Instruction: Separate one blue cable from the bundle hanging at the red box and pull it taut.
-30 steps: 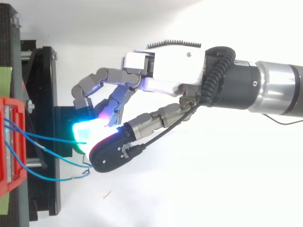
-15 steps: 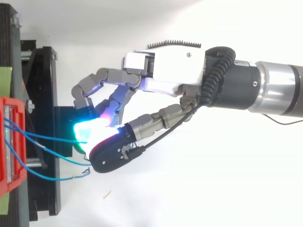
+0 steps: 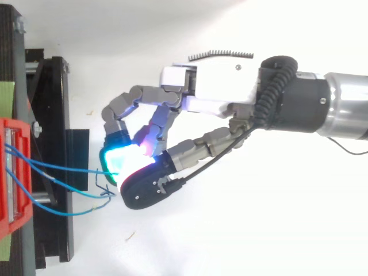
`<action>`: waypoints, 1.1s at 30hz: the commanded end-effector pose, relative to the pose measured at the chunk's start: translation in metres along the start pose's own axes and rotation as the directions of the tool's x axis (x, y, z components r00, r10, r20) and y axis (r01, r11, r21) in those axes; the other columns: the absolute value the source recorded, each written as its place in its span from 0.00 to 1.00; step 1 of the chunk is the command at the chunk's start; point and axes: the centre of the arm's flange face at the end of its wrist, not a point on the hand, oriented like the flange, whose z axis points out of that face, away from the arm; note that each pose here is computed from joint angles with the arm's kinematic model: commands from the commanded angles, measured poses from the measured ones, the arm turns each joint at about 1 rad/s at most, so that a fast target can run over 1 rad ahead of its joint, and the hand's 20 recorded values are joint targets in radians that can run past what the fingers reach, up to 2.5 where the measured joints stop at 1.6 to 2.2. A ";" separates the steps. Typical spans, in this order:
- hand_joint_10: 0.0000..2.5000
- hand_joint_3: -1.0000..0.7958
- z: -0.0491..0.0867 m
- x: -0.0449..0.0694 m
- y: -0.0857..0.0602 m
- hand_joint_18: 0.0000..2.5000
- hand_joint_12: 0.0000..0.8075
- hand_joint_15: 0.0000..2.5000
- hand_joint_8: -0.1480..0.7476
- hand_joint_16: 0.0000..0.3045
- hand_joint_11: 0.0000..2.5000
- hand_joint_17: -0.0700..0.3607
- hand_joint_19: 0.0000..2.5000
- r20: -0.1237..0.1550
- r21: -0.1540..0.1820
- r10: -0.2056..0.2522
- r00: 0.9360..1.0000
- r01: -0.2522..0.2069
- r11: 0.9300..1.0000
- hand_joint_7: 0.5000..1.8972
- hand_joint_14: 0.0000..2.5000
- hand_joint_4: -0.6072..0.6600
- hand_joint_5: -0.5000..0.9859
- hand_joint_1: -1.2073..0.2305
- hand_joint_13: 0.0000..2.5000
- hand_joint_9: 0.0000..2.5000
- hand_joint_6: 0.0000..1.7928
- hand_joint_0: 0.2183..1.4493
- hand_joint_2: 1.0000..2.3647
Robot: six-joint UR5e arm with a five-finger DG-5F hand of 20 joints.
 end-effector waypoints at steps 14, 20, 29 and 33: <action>0.00 0.55 -0.030 -0.007 0.036 0.45 0.48 0.66 0.56 0.15 0.70 0.41 0.46 -0.004 0.112 -0.021 1.000 0.021 0.993 0.61 0.06 0.48 0.24 0.29 0.47 0.51 0.48 0.34 0.02; 0.09 0.55 -0.054 -0.010 0.037 0.49 0.50 0.60 0.55 0.15 0.75 0.40 0.55 -0.003 0.153 -0.023 1.000 0.024 0.988 0.60 0.48 0.49 0.24 0.29 0.41 0.51 0.48 0.34 0.02; 0.39 0.53 -0.068 -0.011 0.021 0.52 0.52 0.60 0.55 0.14 0.72 0.38 0.65 0.068 0.133 0.047 0.997 -0.055 0.990 0.62 0.83 0.53 0.24 0.28 0.34 0.49 0.47 0.35 0.02; 0.41 0.52 -0.068 -0.009 0.021 0.53 0.52 0.60 0.55 0.14 0.72 0.38 0.65 0.069 0.132 0.078 0.995 -0.087 0.987 0.62 0.85 0.53 0.24 0.28 0.33 0.48 0.47 0.35 0.02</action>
